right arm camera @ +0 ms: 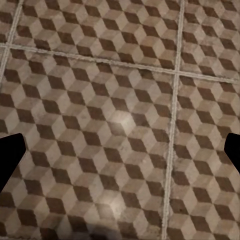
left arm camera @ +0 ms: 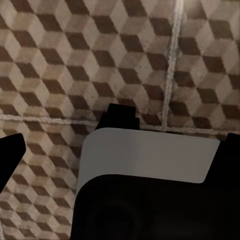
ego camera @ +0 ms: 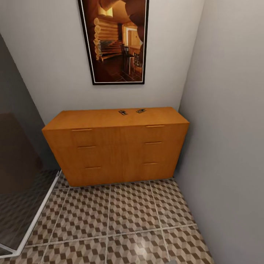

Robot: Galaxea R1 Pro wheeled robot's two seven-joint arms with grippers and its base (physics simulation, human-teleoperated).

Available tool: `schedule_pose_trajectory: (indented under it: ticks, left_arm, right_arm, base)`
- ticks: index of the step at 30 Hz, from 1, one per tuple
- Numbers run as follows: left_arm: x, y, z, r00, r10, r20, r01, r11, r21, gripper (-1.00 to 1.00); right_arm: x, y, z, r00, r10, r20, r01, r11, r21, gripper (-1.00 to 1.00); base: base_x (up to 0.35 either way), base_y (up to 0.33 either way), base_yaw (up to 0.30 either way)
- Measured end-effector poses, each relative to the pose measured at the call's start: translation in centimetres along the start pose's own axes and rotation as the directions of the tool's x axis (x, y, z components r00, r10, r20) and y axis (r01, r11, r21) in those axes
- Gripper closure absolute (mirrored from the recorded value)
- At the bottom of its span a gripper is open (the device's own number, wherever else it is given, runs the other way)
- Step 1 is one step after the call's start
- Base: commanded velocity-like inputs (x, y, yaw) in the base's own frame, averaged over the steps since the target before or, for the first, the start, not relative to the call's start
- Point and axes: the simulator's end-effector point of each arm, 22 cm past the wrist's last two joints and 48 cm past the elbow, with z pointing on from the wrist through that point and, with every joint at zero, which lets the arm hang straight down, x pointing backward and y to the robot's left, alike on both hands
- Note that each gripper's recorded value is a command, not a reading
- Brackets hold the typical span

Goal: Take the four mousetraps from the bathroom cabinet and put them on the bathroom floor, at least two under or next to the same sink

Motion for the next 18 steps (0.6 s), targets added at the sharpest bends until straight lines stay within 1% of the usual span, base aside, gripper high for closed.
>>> schedule_pose_trajectory:
  ticks: [11,18]
  left_arm:
    - [0.79,-0.32,-0.03,1.0,0.006,-0.005,-0.006,1.0,0.007,-1.0]
    - [0.34,-0.51,-0.05,1.0,0.006,0.001,-0.006,1.0,0.01,-1.0]
  right_arm:
    - [-0.27,0.13,0.06,1.0,-0.006,0.006,0.006,1.0,-0.004,-1.0]
    - [-0.79,0.11,0.15,1.0,-0.012,0.022,0.012,1.0,-0.004,-1.0]
  base:
    - [0.0,0.0,0.0]
    - [0.0,0.0,0.0]
